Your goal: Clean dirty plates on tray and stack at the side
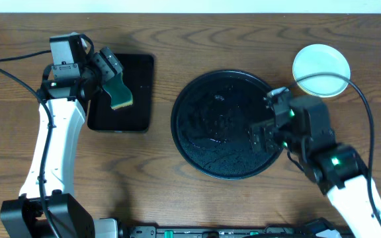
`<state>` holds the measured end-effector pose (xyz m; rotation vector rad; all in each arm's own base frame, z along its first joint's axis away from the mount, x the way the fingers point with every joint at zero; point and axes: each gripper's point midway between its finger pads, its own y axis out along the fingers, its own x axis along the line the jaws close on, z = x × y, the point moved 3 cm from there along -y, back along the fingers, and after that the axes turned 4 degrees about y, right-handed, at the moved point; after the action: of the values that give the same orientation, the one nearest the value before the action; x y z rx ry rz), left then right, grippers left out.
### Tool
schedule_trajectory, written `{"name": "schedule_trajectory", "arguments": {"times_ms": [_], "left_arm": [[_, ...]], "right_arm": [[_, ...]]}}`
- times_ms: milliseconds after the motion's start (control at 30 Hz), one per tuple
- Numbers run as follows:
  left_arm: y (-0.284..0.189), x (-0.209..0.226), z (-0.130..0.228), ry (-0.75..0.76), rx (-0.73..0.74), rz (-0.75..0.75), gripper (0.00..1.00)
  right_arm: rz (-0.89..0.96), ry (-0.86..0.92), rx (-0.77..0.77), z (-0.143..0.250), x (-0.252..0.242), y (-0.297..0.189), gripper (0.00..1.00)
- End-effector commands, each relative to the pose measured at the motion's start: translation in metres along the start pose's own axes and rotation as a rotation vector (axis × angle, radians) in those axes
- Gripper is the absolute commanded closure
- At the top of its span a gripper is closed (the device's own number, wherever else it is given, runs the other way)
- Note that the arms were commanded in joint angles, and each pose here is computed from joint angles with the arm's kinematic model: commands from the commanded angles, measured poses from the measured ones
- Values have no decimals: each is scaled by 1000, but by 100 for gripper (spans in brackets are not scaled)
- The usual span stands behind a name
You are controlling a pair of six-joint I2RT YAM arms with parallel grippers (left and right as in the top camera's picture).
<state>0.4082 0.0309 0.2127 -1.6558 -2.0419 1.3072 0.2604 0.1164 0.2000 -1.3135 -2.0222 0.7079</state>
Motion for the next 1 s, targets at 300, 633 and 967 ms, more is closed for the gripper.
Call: {"name": "schedule_trajectory", "arguments": {"times_ms": [300, 633, 967], "left_arm": [[0, 1, -3, 3, -6, -3, 7], [0, 1, -3, 3, -6, -3, 7], [0, 1, -3, 3, -6, -2, 7]], "right_arm": [[56, -18, -430, 46, -41, 6, 1], [121, -5, -678, 68, -66, -3, 1], [220, 20, -708, 72, -85, -16, 1]]}}
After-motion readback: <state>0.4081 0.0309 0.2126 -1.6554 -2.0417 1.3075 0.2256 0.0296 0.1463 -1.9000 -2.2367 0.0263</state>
